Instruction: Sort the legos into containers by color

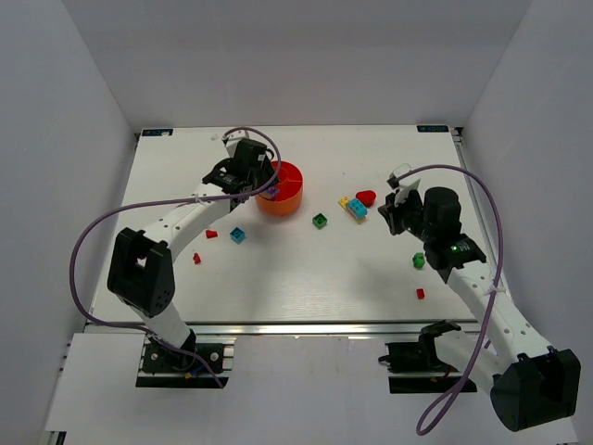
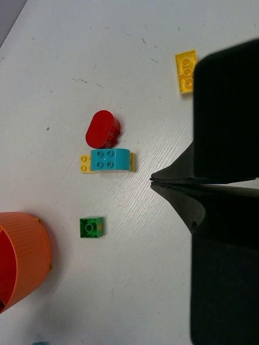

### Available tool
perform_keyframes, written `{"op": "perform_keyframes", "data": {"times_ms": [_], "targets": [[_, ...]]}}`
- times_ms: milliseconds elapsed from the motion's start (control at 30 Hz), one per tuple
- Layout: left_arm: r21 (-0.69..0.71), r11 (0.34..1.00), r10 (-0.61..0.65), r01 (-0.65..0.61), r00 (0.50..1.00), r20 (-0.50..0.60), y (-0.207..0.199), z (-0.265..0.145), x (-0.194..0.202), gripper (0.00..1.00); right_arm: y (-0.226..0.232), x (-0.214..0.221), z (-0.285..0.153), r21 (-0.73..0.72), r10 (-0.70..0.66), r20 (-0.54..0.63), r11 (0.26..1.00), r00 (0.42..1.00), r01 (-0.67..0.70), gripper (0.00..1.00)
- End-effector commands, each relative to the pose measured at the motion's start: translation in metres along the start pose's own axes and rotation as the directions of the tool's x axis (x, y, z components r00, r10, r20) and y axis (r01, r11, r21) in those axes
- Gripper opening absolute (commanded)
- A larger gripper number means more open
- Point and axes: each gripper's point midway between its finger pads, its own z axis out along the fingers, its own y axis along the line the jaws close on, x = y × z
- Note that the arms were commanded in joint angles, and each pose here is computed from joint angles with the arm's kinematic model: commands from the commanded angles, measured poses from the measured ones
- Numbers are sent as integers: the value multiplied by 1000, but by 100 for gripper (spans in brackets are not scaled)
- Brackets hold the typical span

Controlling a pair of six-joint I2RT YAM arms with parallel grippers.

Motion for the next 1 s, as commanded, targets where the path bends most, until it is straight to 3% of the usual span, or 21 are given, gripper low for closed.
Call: {"op": "perform_keyframes", "data": {"times_ms": [0,300,367,400,433,467,567,600,633,700,733,767,800,900,967], "targets": [[17,1000,-11,10,1000,28,-9,-7,-16,71,1,-7,-2,-13,10,33,1000,999,-10,0],[43,999,1,-4,997,72,-15,-21,-34,69,-1,-5,-2,-17,19,25,1000,1000,-19,0],[41,999,11,-14,997,72,-14,-23,-34,65,-1,-4,-2,-18,24,22,1000,999,-24,0],[46,999,22,-26,997,75,-13,-28,-35,60,-3,-4,-2,-12,26,23,1000,999,-25,0],[51,998,33,-37,996,81,-12,-32,-37,45,-3,-3,-2,-13,25,20,1000,999,-25,0],[62,997,46,-52,995,84,-12,-36,-37,37,-2,-3,-2,-17,24,18,1000,1000,-24,0],[112,983,135,-147,985,103,0,-61,-31,11,-4,1,-1,-26,12,3,1000,1000,-12,41],[127,971,188,-201,976,107,13,-75,-22,11,0,2,1,-48,6,-4,999,1000,-6,62],[118,969,206,-218,972,110,22,-82,-17,11,1,2,3,-65,0,-16,998,1000,-1,67],[103,962,244,-254,965,99,42,-93,-4,22,7,21,11,-122,7,-109,992,994,-20,75],[108,957,259,-269,961,97,56,-104,7,35,8,19,15,-142,2,-123,990,992,-19,76],[114,949,283,-292,955,93,63,-108,14,66,10,30,23,-165,8,-169,986,986,-36,76],[126,947,285,-296,953,101,67,-114,18,75,13,34,25,-187,14,-190,981,982,-50,76],[198,915,327,-351,934,146,74,-131,29,88,7,37,39,-196,-4,-221,980,975,-41,78],[222,893,358,-393,916,183,78,-137,33,89,-1,37,54,-192,-16,-242,981,970,-32,78]]}}
